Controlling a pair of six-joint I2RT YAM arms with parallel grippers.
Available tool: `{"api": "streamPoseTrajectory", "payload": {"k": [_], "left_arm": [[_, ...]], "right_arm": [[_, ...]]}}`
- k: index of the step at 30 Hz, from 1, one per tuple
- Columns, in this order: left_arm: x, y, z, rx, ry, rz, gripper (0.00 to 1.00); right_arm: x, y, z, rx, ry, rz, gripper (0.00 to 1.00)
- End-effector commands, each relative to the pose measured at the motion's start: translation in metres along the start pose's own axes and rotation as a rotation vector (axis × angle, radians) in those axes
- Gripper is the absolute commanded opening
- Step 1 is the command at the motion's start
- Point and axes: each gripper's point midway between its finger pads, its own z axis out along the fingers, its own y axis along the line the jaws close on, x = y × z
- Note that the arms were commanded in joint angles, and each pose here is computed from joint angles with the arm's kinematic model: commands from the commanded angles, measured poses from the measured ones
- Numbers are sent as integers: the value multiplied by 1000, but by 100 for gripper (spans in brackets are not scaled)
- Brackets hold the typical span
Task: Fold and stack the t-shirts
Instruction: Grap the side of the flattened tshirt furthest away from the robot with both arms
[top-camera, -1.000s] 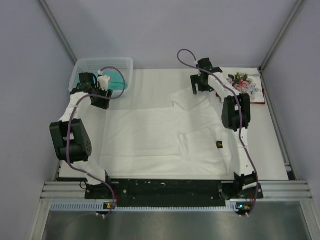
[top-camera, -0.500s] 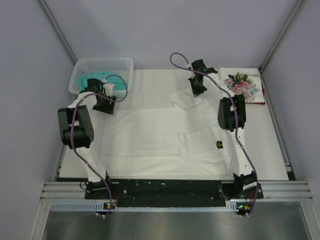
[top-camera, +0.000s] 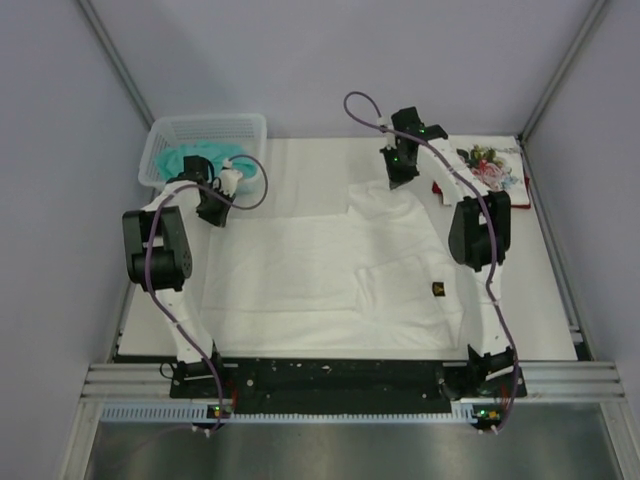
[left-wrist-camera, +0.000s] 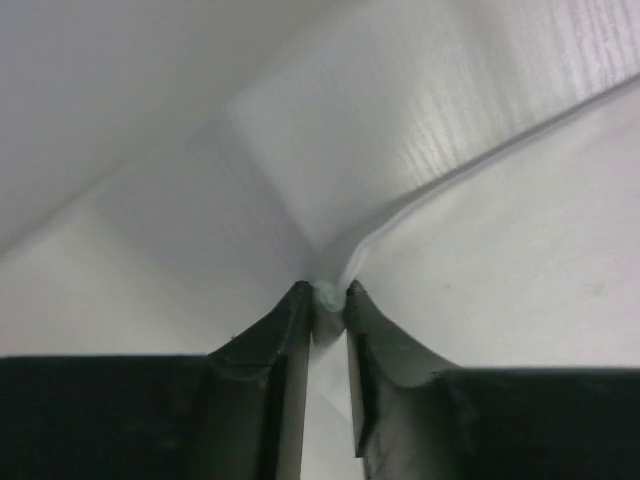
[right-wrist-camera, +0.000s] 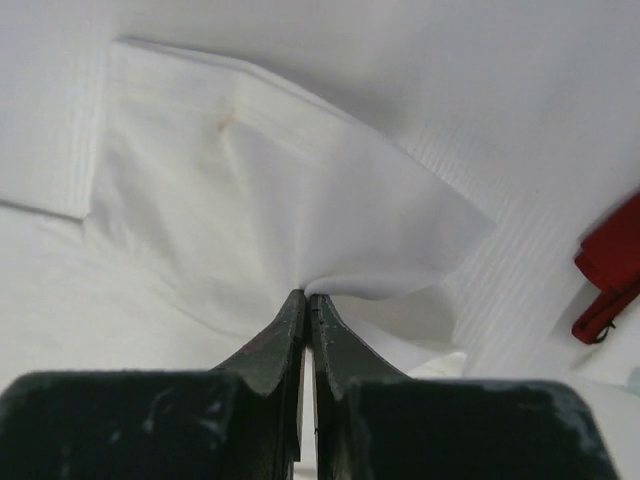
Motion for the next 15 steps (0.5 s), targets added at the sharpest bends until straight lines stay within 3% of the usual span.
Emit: {"api": "streamPoseTrajectory", "payload": {"k": [1, 2, 9, 15], "left_arm": [[-7, 0, -2, 11, -21, 71, 4], [-8, -4, -7, 22, -36, 78, 0], [-23, -27, -68, 16, -209, 198, 0], [-15, -46, -117, -2, -266, 307, 0]], "right_arm": [[-31, 17, -70, -56, -151, -29, 0], [-31, 16, -73, -51, -154, -32, 0], [-28, 17, -90, -78, -169, -15, 0], [24, 29, -117, -118, -106, 8, 0]]}}
